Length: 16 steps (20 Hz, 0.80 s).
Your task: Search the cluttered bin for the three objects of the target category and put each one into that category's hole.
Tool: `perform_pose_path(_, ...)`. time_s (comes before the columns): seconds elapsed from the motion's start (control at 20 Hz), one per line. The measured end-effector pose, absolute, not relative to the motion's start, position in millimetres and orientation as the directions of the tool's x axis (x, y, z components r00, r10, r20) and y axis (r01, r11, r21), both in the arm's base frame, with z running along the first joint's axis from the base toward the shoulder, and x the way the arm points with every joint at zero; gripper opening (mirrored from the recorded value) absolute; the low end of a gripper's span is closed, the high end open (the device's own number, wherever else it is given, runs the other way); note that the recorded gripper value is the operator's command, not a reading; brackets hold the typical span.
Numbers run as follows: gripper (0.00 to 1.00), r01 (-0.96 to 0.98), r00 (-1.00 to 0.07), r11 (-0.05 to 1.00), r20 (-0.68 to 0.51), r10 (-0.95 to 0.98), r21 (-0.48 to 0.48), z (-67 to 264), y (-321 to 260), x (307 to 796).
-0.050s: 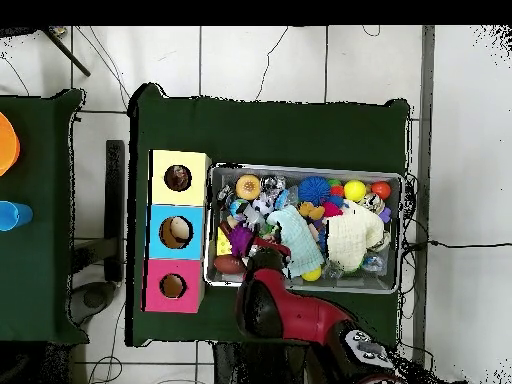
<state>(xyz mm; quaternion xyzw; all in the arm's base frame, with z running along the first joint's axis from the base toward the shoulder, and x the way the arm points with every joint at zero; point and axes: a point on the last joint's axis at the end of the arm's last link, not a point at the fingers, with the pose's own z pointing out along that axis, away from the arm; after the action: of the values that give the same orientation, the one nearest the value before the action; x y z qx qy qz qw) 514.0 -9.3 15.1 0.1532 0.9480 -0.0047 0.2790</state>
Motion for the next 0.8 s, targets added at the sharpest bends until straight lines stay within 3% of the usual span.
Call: perform_pose_path(0.8, 1.00, 0.281, -0.810, 0.959, -0.527, 0.256, 0.035, 15.7, -10.1, 504.8)
